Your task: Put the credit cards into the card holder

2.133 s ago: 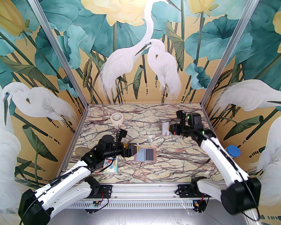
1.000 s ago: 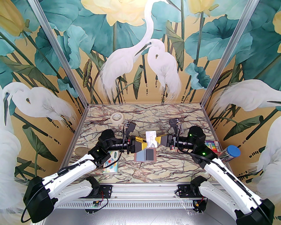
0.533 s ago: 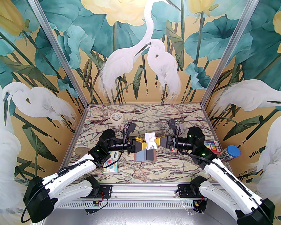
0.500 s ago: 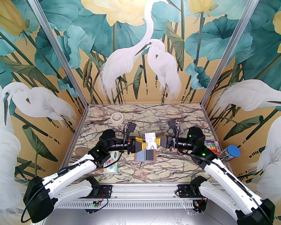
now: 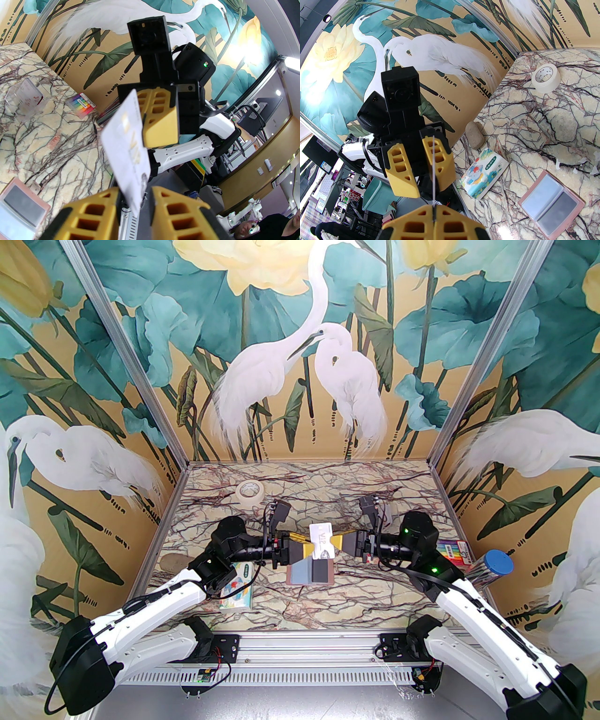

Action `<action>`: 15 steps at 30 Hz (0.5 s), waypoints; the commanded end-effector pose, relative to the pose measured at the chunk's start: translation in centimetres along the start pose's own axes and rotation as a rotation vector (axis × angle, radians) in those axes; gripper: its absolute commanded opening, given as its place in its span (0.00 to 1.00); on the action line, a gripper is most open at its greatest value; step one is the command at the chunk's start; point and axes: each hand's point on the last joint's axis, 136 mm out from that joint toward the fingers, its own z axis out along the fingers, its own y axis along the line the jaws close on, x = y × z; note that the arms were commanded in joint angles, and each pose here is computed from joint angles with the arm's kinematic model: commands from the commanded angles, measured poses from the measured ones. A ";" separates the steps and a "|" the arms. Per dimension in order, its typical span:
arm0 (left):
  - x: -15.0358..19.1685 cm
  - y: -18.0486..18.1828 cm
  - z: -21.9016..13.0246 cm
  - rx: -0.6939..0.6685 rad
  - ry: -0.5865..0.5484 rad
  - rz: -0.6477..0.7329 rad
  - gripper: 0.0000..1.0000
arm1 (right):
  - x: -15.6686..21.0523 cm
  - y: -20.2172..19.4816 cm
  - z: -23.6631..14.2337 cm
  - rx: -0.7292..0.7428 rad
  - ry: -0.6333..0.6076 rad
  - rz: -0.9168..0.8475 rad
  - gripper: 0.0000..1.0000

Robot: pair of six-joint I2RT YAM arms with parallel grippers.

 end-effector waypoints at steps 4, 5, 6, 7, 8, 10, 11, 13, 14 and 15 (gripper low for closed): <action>-0.3 -0.9 0.1 0.037 -0.009 0.013 0.21 | 0.1 0.1 0.3 -0.016 -0.001 0.002 0.00; -0.4 -0.9 0.1 0.036 -0.010 0.013 0.19 | 0.1 0.1 0.4 -0.016 0.001 0.004 0.00; -0.4 -0.9 0.1 0.035 -0.010 0.012 0.17 | 0.1 0.1 0.4 -0.016 0.000 0.003 0.00; -0.4 -0.9 0.1 0.032 -0.012 0.012 0.14 | 0.1 0.0 0.4 -0.014 -0.001 0.003 0.00; -0.4 -0.9 0.1 0.032 -0.014 0.012 0.11 | 0.2 0.0 0.4 -0.015 0.000 0.005 0.00; -0.4 -0.8 0.1 0.027 -0.016 0.008 0.06 | 0.3 0.1 0.4 -0.021 0.003 0.002 0.00; -0.5 -0.7 0.1 0.021 -0.015 0.003 0.03 | 0.4 0.2 0.4 -0.021 0.005 0.003 0.00; -0.4 -0.7 0.2 0.018 -0.007 -0.005 0.00 | 0.4 0.4 0.3 -0.025 0.004 -0.008 0.00; -0.3 -0.8 0.2 0.026 0.004 -0.008 0.00 | 0.6 0.6 0.2 -0.027 0.009 -0.020 0.02; -0.2 -1.0 0.1 0.032 0.009 -0.008 0.00 | 0.8 0.9 0.0 -0.028 0.016 -0.036 0.08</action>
